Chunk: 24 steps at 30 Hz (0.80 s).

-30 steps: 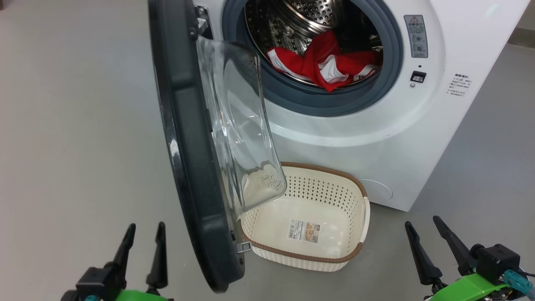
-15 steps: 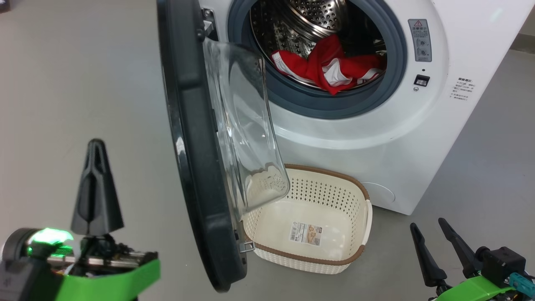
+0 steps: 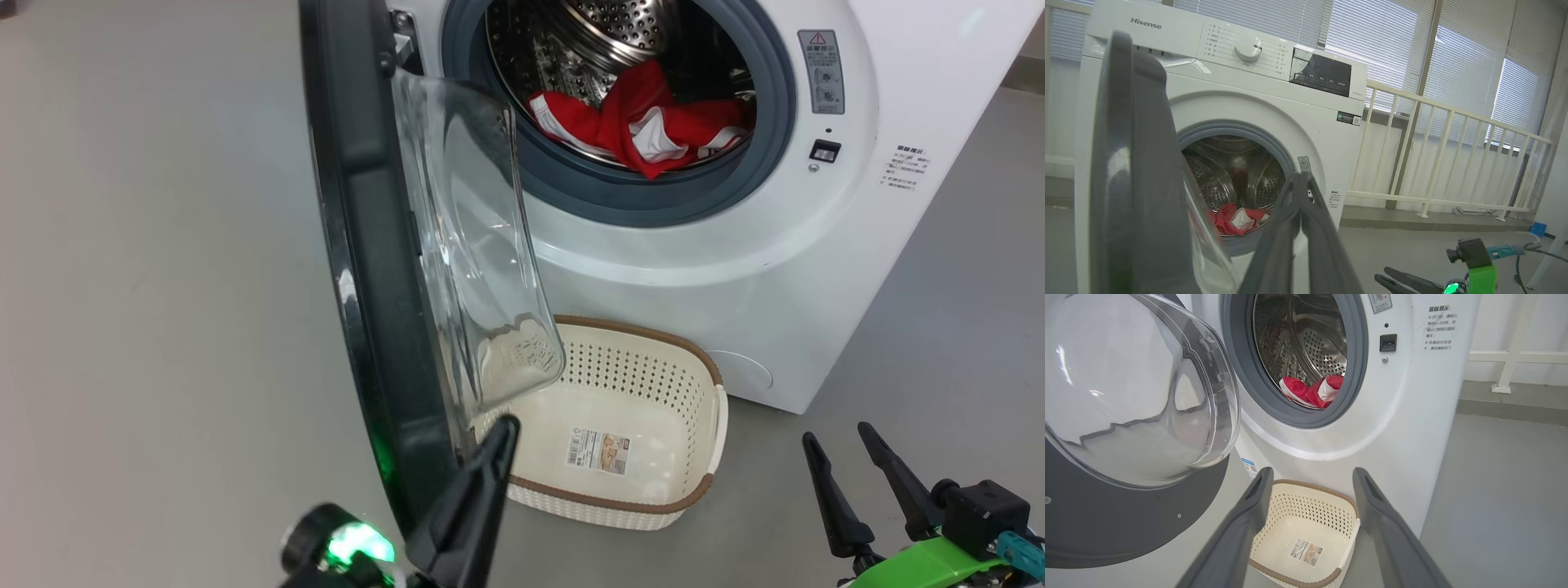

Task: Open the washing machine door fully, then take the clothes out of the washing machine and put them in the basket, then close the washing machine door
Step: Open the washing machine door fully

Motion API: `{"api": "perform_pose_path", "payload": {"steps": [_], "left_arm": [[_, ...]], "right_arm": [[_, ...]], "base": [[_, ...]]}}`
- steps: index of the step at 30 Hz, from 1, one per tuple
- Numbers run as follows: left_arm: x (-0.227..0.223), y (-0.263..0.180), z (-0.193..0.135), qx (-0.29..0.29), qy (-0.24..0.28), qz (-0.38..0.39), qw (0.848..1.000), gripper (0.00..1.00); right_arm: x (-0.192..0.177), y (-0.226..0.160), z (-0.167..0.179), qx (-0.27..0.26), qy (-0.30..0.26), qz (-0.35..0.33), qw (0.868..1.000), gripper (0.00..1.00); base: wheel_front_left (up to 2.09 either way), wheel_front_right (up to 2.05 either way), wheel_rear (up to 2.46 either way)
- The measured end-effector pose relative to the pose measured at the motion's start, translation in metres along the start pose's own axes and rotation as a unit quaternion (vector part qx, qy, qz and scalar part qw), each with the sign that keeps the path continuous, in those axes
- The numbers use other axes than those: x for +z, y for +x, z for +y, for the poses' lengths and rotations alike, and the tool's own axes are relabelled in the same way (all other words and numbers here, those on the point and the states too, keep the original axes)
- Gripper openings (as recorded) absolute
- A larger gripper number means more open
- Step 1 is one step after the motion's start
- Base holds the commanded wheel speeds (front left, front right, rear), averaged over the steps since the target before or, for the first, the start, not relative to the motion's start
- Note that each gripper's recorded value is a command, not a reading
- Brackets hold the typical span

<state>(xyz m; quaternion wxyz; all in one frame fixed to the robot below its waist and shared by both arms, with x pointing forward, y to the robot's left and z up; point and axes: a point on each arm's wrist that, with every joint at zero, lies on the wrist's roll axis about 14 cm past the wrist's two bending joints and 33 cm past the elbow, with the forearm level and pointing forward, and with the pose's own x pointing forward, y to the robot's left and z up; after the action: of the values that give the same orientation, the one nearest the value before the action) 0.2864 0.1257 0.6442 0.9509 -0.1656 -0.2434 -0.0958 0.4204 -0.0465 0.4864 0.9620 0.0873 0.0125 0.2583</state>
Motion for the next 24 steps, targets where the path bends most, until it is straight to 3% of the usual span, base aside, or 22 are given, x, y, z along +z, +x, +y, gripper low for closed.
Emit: {"api": "perform_pose_path", "payload": {"steps": [11,24], "left_arm": [[-0.087,-0.035,0.018,0.034,-0.012,0.151,0.988,0.00],[-0.101,-0.047,0.043,0.090,0.002,0.175,0.980,0.00]], "right_arm": [[-0.003,0.001,0.003,0.005,0.002,0.004,1.000,1.00],[-0.002,0.001,0.008,0.011,0.001,0.003,1.000,1.00]], "base": [[0.00,0.00,0.00],[0.00,0.00,0.00]]}}
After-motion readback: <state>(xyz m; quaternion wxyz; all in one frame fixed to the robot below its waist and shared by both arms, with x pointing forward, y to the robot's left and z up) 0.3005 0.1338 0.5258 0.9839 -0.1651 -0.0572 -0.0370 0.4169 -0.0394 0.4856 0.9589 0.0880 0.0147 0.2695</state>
